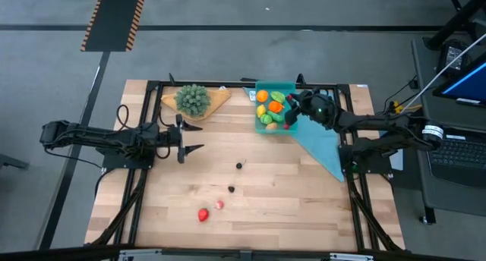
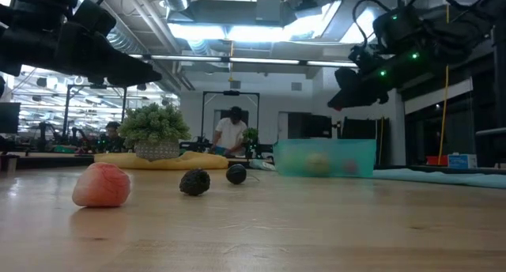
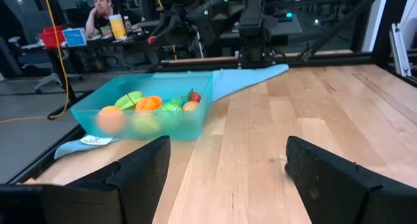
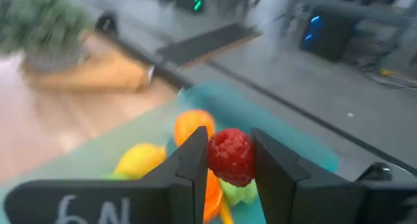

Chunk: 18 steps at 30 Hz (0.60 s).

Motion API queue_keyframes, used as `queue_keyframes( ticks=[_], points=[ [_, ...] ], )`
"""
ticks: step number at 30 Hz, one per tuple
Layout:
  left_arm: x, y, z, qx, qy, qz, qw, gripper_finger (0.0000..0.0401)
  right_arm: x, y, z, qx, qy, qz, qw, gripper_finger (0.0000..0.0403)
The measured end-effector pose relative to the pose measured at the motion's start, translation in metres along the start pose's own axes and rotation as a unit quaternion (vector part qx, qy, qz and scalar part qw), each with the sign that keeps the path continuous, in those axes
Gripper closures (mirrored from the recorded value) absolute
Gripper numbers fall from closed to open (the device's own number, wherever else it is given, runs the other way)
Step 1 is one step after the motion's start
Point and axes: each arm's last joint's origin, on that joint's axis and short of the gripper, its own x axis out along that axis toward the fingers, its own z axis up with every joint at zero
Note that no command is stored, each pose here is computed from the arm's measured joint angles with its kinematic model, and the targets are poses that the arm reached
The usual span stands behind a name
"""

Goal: Pick and placing Produce into tupperware
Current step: Put the red raspberry into the blue bin

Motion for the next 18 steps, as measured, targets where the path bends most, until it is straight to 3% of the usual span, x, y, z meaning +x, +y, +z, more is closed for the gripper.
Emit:
queue_keyframes(
  ticks=[9, 18],
  points=[
    [0.0, 0.0, -0.003, 0.001, 0.015, -0.001, 1.0, 0.0103, 0.005, -0.003, 0.032, -0.143, 0.121, 0.071, 0.98, 0.0304],
    [0.0, 0.0, -0.003, 0.001, 0.015, -0.001, 1.0, 0.0103, 0.02, -0.002, 0.058, -0.249, 0.257, 0.133, 0.924, 0.0304]
  ],
)
